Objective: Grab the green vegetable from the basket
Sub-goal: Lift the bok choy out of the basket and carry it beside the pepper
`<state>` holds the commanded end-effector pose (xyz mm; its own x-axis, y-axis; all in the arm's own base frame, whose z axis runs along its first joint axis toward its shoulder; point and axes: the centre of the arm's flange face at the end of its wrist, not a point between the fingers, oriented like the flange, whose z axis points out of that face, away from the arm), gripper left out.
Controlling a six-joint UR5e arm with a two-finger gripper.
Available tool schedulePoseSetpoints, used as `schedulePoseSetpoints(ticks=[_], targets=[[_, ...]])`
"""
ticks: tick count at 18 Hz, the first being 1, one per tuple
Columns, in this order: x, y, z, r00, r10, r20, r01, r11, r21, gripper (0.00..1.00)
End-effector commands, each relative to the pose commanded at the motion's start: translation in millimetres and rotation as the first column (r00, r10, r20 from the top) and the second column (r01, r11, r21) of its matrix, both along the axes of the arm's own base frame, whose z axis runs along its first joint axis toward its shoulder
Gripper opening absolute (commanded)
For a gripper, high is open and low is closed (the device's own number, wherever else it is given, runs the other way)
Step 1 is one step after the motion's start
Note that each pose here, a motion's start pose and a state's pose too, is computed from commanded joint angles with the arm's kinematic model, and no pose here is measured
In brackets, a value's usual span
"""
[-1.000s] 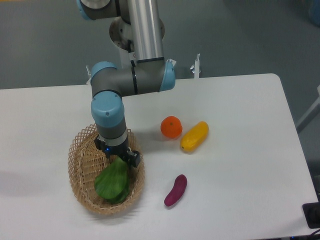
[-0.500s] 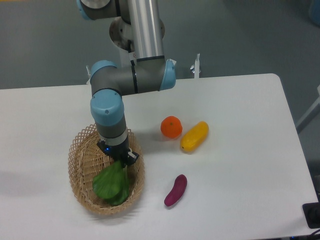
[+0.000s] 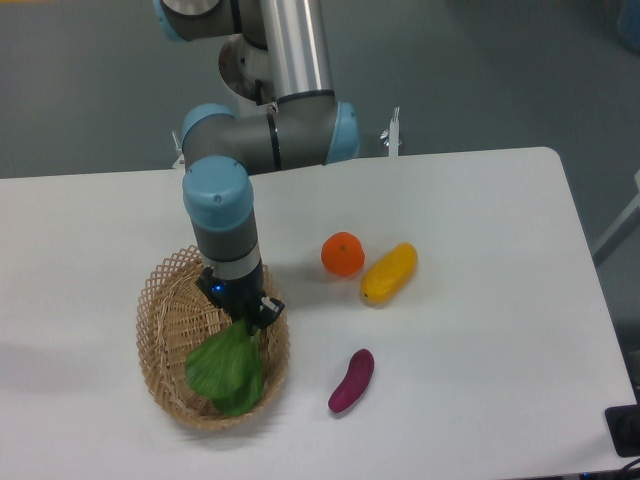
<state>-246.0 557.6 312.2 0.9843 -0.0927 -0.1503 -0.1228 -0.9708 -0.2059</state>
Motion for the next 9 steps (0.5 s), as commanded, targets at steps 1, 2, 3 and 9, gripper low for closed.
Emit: schedulePoseSetpoints(ticks=[1, 2, 3, 9], targets=[[-9, -3, 11, 1.0, 0.005, -0.002, -0.005, 1.0, 0.024, 0.33], [-19, -6, 21, 1.0, 0.015, -0.003, -0.015, 0.999, 0.047, 0.33], [-30, -8, 27, 1.0, 0.023, -0.004, -0.022, 0.998, 0.062, 0.33], [-107, -44, 54, 1.0, 0.013, -0.018, -0.012, 1.0, 0.028, 0.33]])
